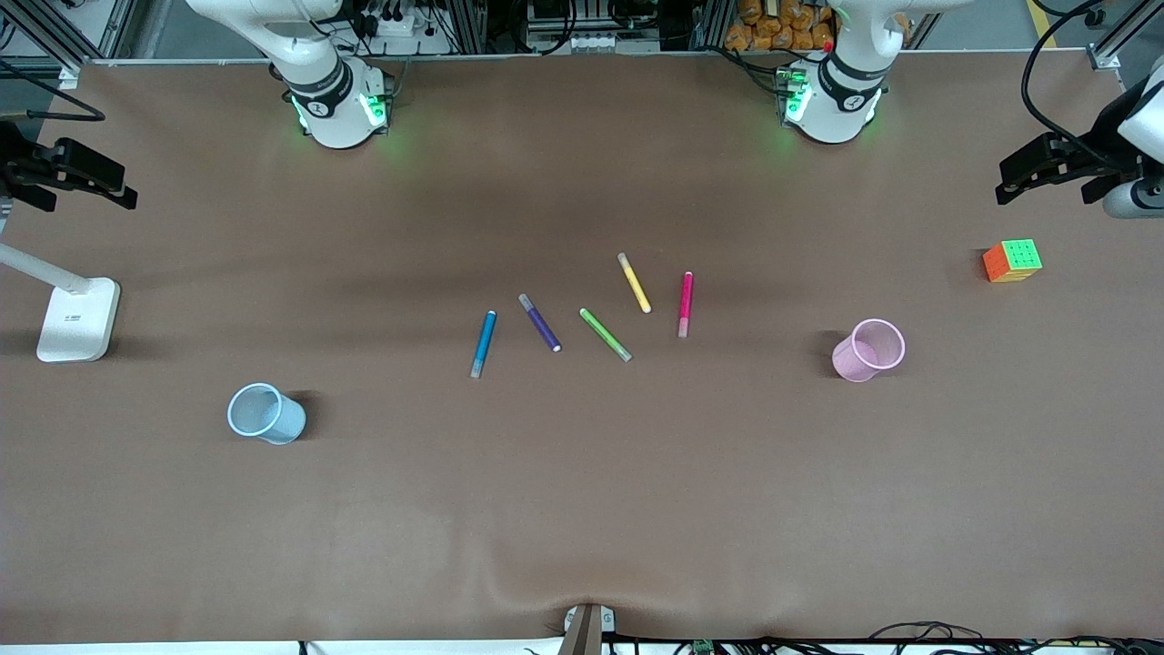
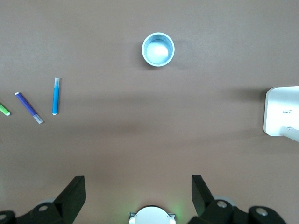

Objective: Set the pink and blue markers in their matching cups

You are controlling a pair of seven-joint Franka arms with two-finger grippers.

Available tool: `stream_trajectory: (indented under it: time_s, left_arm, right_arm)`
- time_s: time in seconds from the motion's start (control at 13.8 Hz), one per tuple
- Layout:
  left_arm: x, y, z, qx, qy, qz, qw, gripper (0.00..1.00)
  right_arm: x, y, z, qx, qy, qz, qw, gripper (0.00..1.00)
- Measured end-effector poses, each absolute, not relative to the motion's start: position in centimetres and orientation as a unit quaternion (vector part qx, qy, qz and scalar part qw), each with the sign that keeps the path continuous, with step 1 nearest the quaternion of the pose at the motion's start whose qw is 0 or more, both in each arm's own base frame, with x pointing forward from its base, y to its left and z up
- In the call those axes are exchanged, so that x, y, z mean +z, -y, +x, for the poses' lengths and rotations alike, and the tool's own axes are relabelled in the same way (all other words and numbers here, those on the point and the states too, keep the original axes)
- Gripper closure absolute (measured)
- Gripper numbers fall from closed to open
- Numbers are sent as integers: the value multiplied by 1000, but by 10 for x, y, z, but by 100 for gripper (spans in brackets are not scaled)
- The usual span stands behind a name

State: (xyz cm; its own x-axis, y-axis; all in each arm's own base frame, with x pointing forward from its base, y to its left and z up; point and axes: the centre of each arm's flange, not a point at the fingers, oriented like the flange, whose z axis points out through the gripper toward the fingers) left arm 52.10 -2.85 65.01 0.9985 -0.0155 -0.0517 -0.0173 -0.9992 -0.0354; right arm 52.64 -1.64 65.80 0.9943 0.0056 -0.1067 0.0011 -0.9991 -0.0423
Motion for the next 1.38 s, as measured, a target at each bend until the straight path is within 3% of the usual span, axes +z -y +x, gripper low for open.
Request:
stream_trajectory:
  time_s: [0.58,1.02,1.38]
  left_arm:
    - [619,63,533,57,-40,-997,20,0]
    - [483,196,558,160,-49,-985,34,0]
    - [377,292,543,218,-52,-973,62,0]
  right_arm:
    - [658,17,526,54,1,-998,21,0]
    - [658,18,526,54,0,-998,21,0]
    - [658,19,526,54,-1,-998,21,0]
